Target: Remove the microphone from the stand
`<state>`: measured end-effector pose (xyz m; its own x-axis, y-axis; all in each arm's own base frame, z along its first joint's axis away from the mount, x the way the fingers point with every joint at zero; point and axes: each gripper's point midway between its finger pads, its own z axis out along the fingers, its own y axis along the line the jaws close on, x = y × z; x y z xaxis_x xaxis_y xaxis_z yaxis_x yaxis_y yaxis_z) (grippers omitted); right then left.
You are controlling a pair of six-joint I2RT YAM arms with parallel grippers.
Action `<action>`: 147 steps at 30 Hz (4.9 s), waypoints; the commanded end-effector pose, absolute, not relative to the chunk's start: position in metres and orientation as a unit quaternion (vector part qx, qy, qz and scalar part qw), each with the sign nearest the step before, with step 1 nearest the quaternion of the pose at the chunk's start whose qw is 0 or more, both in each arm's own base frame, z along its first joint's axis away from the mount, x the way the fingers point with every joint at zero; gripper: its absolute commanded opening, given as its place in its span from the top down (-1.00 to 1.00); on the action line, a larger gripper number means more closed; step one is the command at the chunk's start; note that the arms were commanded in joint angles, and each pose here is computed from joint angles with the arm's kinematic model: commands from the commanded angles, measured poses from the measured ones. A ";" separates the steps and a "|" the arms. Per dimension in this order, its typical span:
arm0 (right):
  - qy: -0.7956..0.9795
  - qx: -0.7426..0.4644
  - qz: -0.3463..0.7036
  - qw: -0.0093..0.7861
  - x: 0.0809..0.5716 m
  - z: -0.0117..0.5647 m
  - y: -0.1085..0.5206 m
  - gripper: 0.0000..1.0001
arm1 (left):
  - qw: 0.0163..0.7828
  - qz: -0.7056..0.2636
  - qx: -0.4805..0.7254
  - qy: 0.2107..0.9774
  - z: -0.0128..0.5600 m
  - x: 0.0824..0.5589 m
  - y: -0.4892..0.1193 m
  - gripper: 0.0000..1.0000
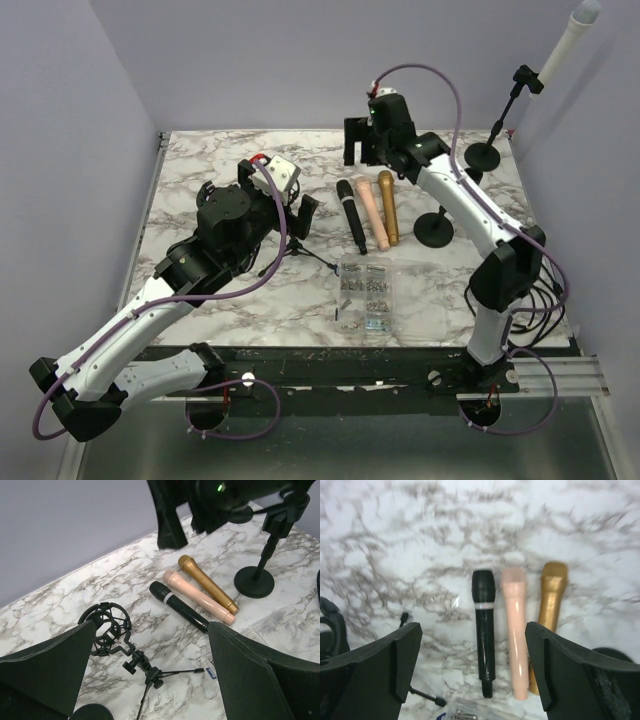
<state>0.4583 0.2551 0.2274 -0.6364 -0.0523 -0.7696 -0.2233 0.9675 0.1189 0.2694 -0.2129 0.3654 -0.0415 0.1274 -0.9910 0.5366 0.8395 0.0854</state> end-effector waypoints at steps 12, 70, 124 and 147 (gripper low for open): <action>0.615 0.219 -0.143 0.744 0.476 0.469 0.052 -0.99 | 0.654 -0.248 0.224 0.679 0.392 0.242 -0.222 -0.97; 0.626 0.266 -0.012 0.733 0.597 0.303 -0.052 -0.99 | 0.639 -0.190 0.274 0.693 0.349 0.252 -0.249 -0.97; 0.567 0.335 0.011 0.753 0.525 0.211 -0.152 -0.99 | 0.590 -0.206 0.293 0.723 0.313 0.259 -0.277 -0.97; 0.581 0.268 0.018 0.768 0.653 0.144 -0.183 -1.00 | 0.559 -0.206 0.305 0.743 0.276 0.278 -0.295 -0.97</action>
